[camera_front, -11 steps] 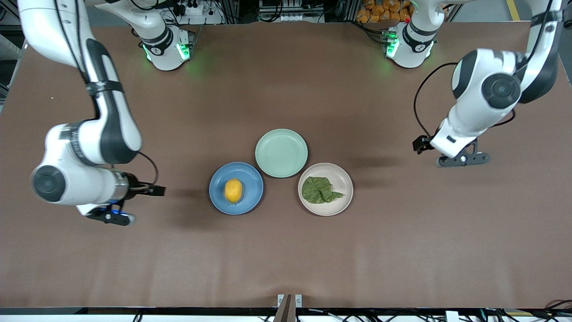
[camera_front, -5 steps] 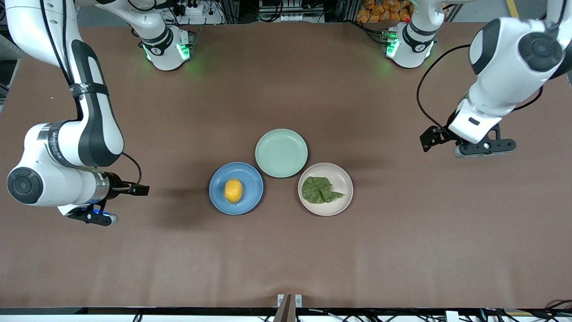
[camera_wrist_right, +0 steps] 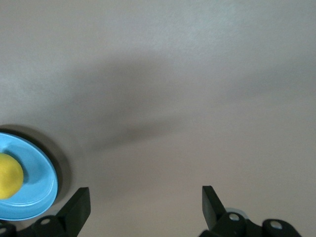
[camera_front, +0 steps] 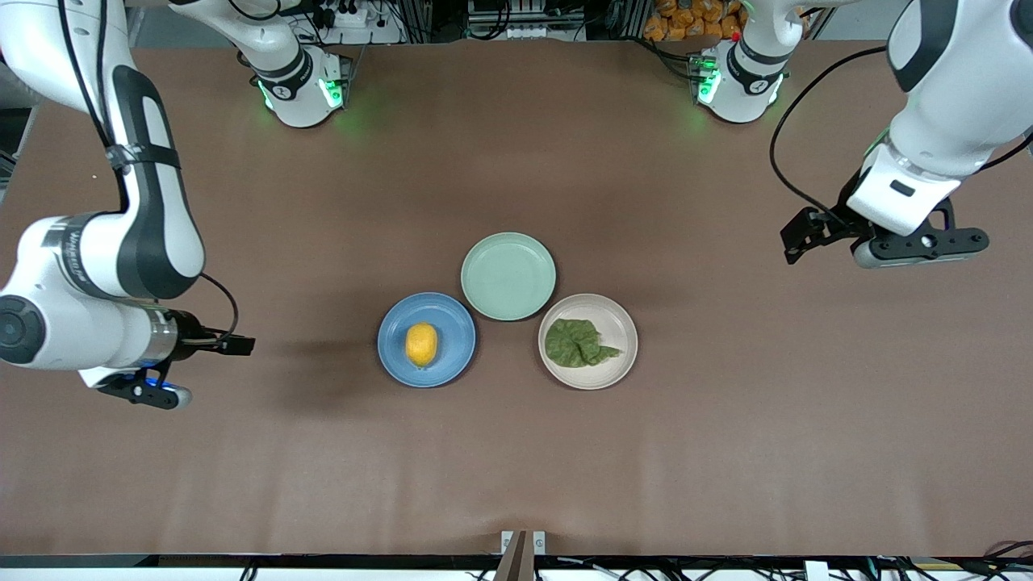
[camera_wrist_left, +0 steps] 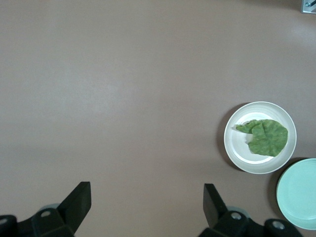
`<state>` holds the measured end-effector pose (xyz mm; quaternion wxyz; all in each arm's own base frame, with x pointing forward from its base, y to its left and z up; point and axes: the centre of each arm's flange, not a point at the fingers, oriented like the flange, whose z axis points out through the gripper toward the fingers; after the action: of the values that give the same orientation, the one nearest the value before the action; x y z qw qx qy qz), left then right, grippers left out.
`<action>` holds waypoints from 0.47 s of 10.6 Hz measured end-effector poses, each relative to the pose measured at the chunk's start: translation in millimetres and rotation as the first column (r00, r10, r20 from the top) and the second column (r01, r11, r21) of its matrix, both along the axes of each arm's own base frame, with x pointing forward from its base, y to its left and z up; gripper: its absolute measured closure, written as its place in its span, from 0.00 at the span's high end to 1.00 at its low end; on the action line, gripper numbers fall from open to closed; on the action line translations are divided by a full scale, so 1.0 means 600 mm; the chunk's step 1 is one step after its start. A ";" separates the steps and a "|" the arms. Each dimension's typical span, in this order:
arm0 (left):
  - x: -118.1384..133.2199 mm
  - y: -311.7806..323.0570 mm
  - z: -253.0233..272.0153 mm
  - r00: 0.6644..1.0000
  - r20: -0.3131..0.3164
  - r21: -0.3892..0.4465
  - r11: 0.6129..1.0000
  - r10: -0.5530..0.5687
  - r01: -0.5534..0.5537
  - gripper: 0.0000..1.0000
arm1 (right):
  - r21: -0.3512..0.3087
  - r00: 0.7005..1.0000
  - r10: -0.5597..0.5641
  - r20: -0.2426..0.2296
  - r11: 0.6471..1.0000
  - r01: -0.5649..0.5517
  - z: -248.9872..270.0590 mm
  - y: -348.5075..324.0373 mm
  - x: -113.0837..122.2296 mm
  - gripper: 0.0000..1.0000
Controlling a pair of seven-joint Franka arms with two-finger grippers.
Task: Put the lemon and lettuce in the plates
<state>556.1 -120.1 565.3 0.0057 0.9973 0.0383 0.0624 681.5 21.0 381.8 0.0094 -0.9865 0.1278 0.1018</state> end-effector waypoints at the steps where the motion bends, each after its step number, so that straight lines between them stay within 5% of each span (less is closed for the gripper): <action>1: -0.003 0.002 0.014 1.000 -0.016 0.004 1.000 0.001 -0.001 1.00 | 0.000 1.000 -0.008 0.010 1.000 0.008 0.014 -0.009 -0.002 1.00; 5: -0.016 0.038 0.070 0.990 -0.092 0.024 0.994 -0.104 0.106 1.00 | 0.003 0.998 -0.043 0.052 0.999 0.043 0.057 -0.047 -0.021 1.00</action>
<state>546.4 -97.3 607.4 -0.0073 0.9997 -0.0150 0.0170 669.1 -6.9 415.8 0.0160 -0.9859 0.1484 0.0758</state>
